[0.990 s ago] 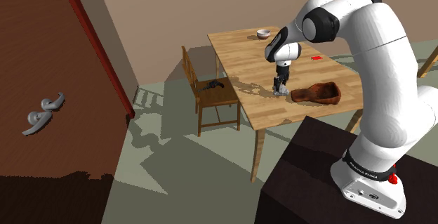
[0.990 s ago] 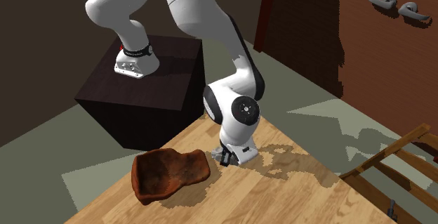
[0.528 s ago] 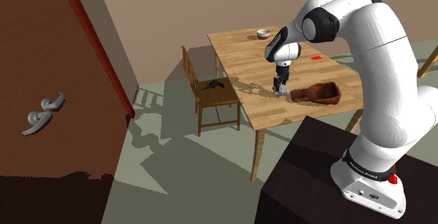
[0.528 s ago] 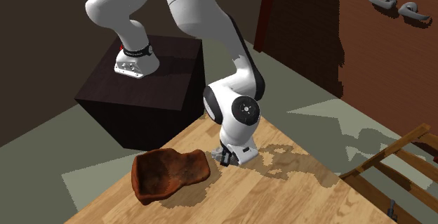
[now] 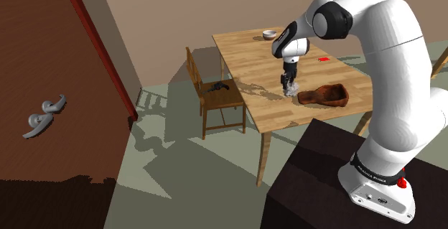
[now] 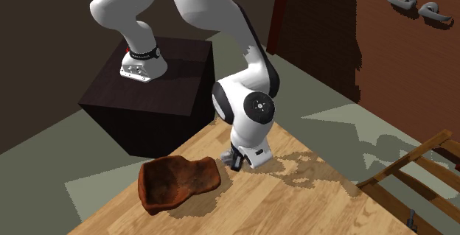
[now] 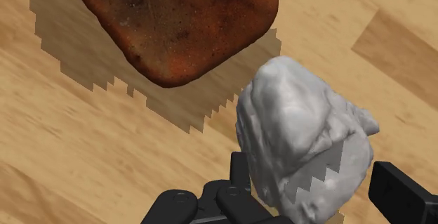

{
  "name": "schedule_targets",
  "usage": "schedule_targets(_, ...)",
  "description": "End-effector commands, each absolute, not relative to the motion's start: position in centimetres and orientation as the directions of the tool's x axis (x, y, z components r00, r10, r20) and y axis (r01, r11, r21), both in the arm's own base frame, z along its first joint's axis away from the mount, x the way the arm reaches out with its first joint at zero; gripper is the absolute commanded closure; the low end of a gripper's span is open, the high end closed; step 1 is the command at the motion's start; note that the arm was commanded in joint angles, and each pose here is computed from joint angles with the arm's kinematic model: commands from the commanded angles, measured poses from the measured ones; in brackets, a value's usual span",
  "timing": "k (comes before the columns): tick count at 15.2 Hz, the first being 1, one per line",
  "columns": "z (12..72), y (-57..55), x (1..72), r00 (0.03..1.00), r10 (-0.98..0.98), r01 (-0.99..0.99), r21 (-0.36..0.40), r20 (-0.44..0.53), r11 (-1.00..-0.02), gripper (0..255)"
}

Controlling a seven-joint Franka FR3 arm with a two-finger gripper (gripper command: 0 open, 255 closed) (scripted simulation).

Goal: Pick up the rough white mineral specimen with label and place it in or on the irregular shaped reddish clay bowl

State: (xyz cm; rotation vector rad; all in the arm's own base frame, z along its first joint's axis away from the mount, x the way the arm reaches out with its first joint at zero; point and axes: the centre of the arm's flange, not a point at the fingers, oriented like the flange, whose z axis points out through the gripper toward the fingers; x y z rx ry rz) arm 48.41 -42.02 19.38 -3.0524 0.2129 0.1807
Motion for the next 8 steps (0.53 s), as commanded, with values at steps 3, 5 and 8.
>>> schedule_targets(3, 21.4, -42.1, 48.4, 0.983, -0.134, -0.143, -0.068, -0.123, -0.987, 255)
schedule_targets(5, 22.5, -42.1, 48.4, 0.983, -0.134, -0.143, -0.068, -0.123, -0.987, 255)
schedule_targets(8, 24.1, -42.1, 48.4, 0.983, -0.134, -0.143, -0.068, -0.123, -0.987, 255)
